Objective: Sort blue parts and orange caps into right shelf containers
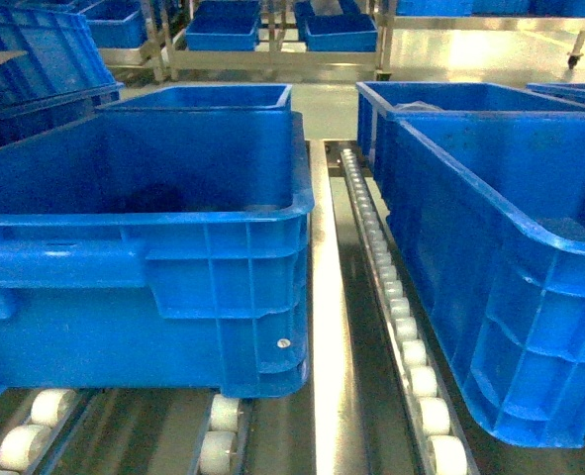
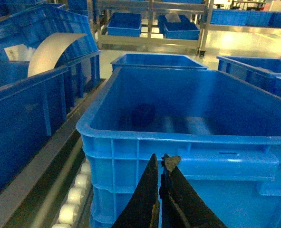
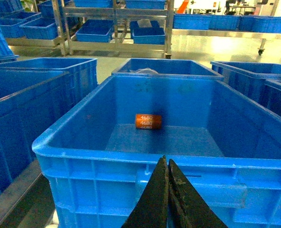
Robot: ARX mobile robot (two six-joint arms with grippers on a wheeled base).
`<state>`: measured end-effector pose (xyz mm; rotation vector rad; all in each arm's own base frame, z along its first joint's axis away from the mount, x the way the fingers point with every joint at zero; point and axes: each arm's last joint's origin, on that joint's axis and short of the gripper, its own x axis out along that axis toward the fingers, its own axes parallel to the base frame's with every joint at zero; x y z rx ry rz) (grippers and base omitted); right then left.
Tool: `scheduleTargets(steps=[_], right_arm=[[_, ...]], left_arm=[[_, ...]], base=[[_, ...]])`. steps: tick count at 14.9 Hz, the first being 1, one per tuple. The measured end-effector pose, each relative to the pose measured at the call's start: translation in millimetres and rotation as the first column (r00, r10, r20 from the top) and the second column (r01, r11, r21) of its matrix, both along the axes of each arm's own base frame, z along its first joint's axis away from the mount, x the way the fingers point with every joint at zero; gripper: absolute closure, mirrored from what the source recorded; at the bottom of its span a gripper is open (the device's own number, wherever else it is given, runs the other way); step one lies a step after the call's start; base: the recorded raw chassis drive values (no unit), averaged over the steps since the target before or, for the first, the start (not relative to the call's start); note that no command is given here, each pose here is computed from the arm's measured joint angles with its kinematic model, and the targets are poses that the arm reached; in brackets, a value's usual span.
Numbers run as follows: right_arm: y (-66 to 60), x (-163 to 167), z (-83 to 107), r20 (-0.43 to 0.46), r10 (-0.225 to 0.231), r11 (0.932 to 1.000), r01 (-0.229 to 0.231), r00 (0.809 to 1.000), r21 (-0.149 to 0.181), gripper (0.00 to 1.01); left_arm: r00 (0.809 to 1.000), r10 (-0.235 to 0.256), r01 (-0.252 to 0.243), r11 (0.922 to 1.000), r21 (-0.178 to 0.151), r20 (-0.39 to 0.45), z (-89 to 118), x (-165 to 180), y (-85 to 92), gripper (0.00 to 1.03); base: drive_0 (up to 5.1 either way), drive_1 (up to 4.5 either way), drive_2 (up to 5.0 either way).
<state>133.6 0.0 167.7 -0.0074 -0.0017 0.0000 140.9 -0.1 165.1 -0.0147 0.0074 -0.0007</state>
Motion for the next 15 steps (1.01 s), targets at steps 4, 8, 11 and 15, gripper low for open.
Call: scheduleTargets(steps=[4,8,11,15], right_arm=[[0.0,-11.0,2.8,0.01,0.0,1.0,0.0,1.0,0.0,1.0],[0.0,-18.8,3.1,0.011,0.0,1.0,0.0,1.0,0.0,1.0],[0.0,-23.1,2.9,0.011,0.0,1.0,0.0,1.0,0.0,1.0],[0.0,-35.4,-2.4,-0.02,0.0,1.0,0.0,1.0,0.0,1.0]], left_arm=[[1.0,0.0,0.0,1.0,0.0,0.014,4.7,-12.1,0.0,1.01],[1.0,0.0,0.0,1.0,0.0,0.023,6.5,-21.7,0.0,1.01],[1.0,0.0,0.0,1.0,0.0,0.024,6.5,-27.1,0.0,1.01],[1.0,0.003,-0.003,1.0,0.0,0.022,5.9,-32.3,0.1,1.01]], base=[[0.0,0.0,0.0],[0.0,0.0,0.0],[0.0,0.0,0.0],[0.0,0.0,0.0]])
